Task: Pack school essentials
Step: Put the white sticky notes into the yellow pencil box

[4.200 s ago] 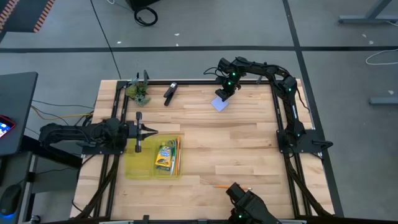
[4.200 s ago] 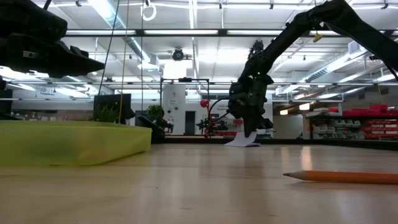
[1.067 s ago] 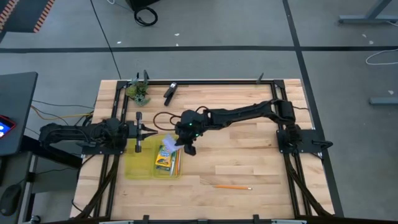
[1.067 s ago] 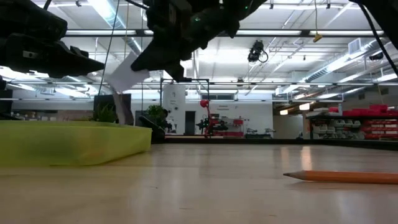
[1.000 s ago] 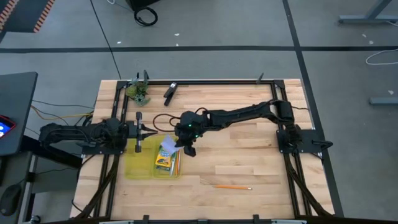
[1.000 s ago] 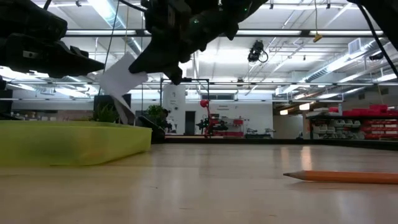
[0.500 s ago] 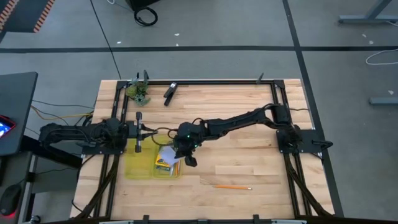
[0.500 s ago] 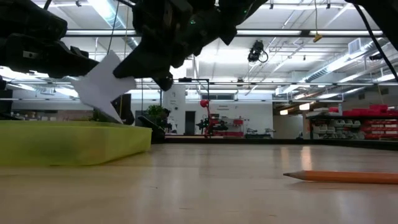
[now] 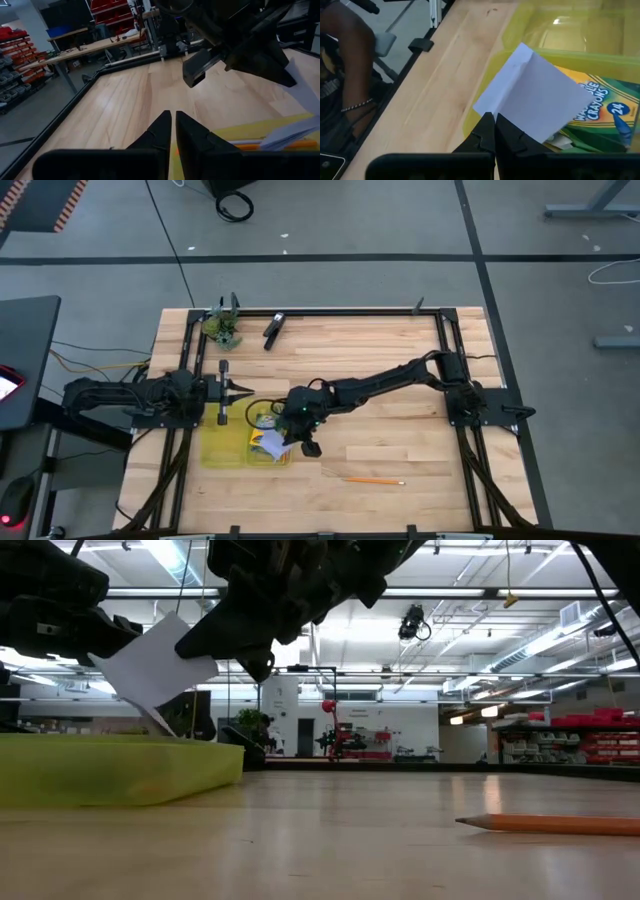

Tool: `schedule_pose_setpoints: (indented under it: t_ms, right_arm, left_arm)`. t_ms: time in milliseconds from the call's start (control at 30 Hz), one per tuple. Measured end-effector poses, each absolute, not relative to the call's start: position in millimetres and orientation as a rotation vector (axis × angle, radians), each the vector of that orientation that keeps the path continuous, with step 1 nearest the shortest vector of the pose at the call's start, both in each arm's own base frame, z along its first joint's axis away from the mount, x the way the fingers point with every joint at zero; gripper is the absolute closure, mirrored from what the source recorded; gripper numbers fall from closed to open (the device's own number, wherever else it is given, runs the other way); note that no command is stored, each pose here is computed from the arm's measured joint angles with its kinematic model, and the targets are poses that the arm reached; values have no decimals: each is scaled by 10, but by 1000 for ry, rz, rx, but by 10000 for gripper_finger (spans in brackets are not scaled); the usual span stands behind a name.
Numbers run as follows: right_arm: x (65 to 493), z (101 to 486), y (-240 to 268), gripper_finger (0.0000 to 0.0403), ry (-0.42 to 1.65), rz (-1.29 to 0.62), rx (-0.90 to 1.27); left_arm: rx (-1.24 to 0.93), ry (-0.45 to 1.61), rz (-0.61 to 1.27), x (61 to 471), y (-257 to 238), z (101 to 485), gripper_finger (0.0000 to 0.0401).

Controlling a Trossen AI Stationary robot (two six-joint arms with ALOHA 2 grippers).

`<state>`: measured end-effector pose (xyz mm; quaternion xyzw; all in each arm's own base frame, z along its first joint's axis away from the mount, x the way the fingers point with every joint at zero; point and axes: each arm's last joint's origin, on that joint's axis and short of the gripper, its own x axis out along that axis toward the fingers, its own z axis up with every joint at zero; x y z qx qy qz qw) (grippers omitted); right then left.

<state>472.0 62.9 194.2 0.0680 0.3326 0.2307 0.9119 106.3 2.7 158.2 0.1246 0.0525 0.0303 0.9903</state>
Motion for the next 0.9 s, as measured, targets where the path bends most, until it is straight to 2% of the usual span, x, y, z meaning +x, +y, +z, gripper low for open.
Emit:
schedule_pose_setpoints:
  t_ms: [367, 667, 900]
  right_arm:
    - [4679, 1789, 664, 393, 670, 375, 211]
    - [4665, 1755, 652, 346, 688, 349, 204]
    - [4658, 1716, 382, 308, 762, 246, 301]
  left_arm:
    - [250, 105, 61, 1063, 27, 1582, 376]
    - [250, 106, 61, 1063, 27, 1581, 369]
    - [250, 105, 61, 1063, 27, 1582, 367]
